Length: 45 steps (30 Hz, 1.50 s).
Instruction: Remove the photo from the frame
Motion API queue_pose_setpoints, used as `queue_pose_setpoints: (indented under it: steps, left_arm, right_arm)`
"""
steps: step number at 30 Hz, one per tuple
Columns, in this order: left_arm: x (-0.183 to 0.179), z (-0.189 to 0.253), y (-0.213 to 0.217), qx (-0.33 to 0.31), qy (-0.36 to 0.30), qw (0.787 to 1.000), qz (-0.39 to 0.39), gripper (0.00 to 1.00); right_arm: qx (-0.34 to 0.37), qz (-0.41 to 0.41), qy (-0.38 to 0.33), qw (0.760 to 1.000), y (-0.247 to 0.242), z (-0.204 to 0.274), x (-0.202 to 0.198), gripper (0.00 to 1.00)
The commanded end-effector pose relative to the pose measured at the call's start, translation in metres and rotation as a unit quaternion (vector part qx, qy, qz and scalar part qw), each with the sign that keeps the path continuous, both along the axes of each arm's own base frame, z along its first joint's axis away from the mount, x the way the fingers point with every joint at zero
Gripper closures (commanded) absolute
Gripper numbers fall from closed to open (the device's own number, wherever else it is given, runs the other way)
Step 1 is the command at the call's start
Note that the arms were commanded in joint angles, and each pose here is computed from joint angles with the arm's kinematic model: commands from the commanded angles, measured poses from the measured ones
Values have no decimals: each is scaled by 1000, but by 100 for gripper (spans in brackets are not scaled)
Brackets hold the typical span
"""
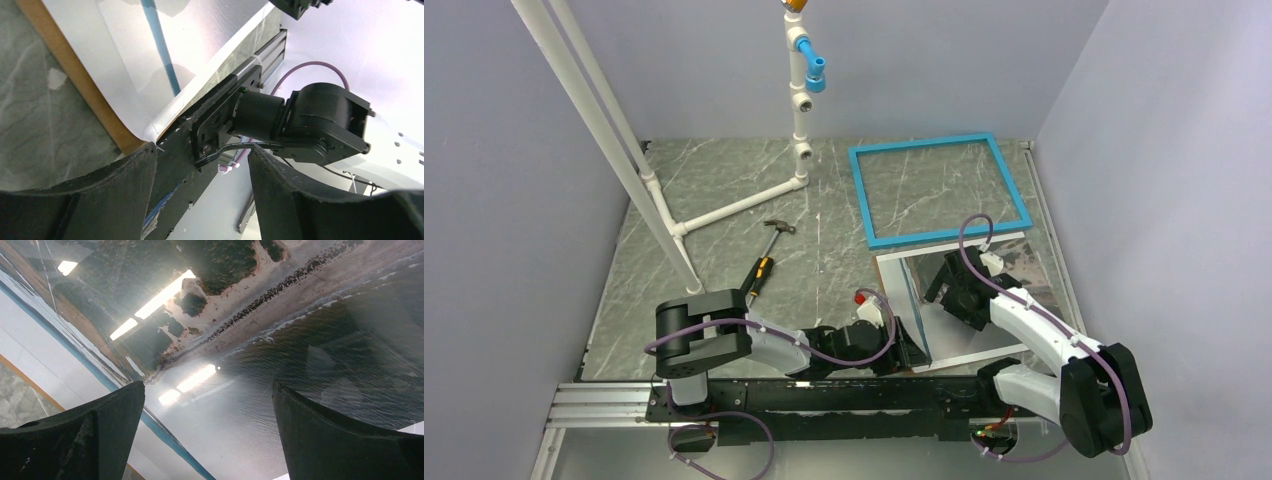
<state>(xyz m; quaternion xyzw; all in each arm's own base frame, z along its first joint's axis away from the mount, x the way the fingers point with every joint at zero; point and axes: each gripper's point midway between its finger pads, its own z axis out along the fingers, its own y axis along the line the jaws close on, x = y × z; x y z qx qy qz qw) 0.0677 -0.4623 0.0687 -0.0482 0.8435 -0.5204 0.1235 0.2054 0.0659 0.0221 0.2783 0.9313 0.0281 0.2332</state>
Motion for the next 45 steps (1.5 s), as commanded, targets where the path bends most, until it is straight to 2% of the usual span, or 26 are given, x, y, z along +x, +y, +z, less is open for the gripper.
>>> queue_pose_setpoints:
  steps: [1,7,14,20,30,37,41,45]
  left_arm:
    - [7,28,-9,-53,-25,998,8,28]
    - [6,22,-6,-49,-11,999,13,28]
    - [-5,-1,-1,-26,59,998,26,33]
    - [-6,-12,2,-23,81,996,41,36]
    - [3,-22,9,-6,62,996,69,44]
    - [11,-19,8,-17,45,995,82,59]
    - [14,-15,5,-7,20,997,76,63]
    - [14,-18,3,-7,24,997,75,68]
  right_arm:
    - [21,-4,6,1000,6,-11,-1,1]
    - [20,-3,4,1000,6,-10,-1,1]
    - [18,-3,0,1000,4,-8,-1,1]
    - [23,-2,-3,1000,6,-6,0,1]
    - [25,-2,-6,1000,7,-5,1,1]
    - [27,-1,-7,1000,8,-5,0,1]
    - [27,0,-7,1000,8,-5,1,1]
    - [29,2,-5,1000,9,-6,1,1]
